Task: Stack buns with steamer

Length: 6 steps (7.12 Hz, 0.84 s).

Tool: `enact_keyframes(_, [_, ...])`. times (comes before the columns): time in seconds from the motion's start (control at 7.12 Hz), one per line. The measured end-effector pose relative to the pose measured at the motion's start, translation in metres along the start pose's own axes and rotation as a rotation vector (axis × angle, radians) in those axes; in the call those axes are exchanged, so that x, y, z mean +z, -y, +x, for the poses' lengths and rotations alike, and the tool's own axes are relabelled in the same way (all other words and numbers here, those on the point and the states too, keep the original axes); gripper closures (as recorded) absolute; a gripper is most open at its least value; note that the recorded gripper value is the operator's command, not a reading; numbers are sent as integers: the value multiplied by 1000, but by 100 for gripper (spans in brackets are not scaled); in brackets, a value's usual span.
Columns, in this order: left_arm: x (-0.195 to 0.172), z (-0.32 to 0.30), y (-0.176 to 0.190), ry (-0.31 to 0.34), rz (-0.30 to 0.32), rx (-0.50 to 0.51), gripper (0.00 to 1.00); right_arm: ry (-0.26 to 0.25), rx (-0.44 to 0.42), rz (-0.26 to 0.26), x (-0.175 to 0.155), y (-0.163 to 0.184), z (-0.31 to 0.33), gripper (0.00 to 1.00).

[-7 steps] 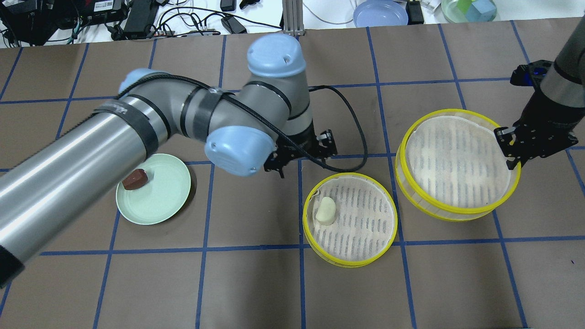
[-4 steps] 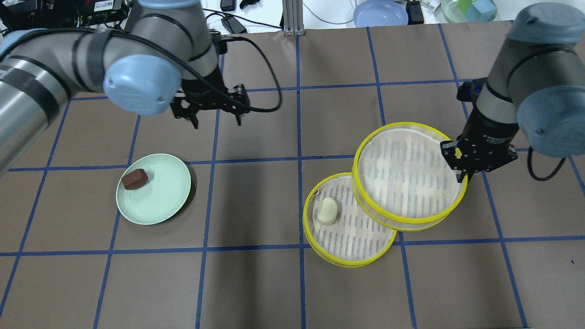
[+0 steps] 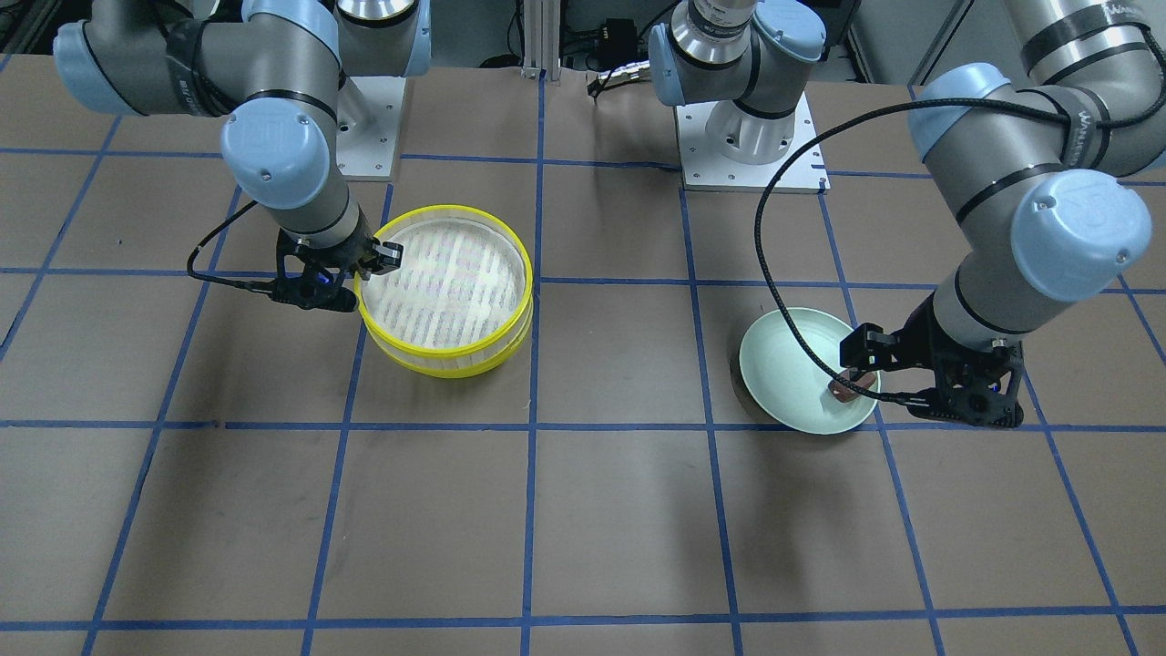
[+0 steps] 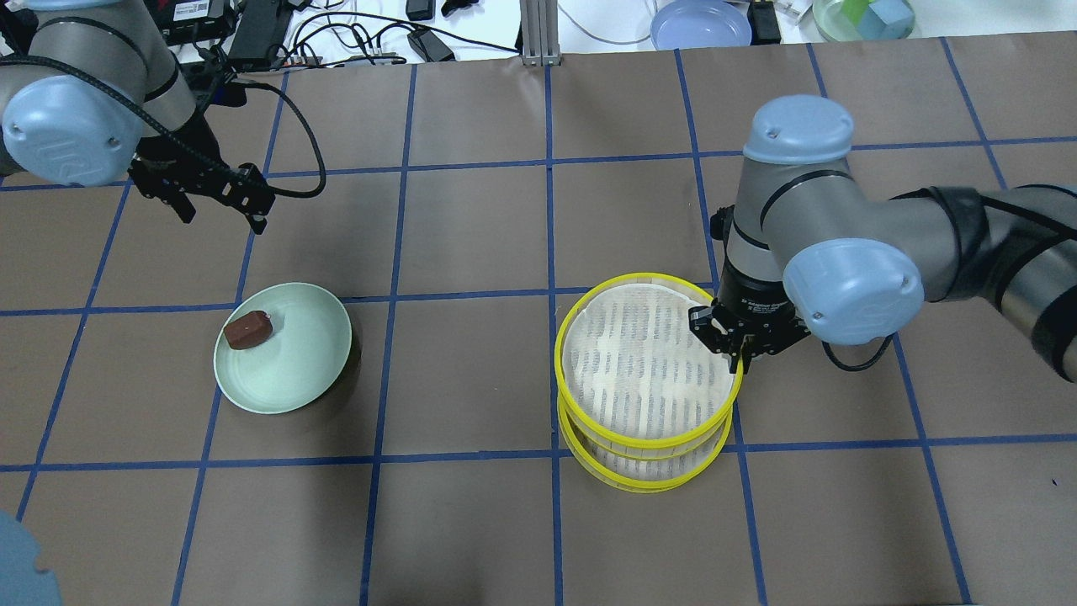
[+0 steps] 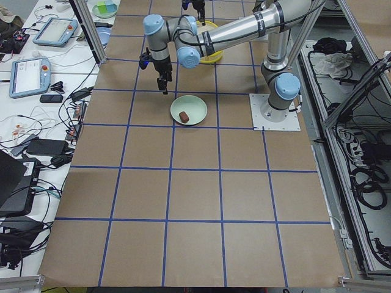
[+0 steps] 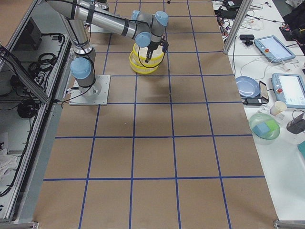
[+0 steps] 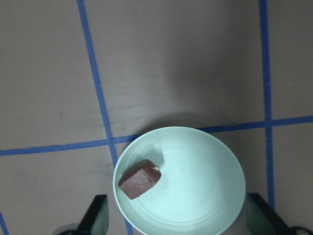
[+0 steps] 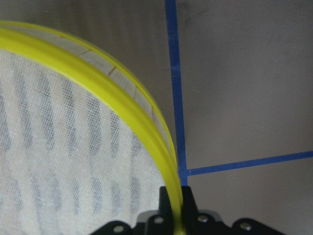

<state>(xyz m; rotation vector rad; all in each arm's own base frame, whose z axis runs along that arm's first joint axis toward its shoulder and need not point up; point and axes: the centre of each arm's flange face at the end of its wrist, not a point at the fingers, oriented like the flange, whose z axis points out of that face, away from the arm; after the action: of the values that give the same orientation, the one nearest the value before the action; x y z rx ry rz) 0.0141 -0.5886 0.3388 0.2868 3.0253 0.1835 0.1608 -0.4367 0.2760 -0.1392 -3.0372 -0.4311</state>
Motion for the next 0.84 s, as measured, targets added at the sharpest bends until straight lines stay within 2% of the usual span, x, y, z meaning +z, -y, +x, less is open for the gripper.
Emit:
enact_keyframes(0.42, [77,-7,6,-28,-50,100,0,-12,-141,15,-5,-11,-1,100])
enact_keyframes(0.84, [118,-4,13,-59,-107,143,0,-45,-284,20,-11,-15,7,100])
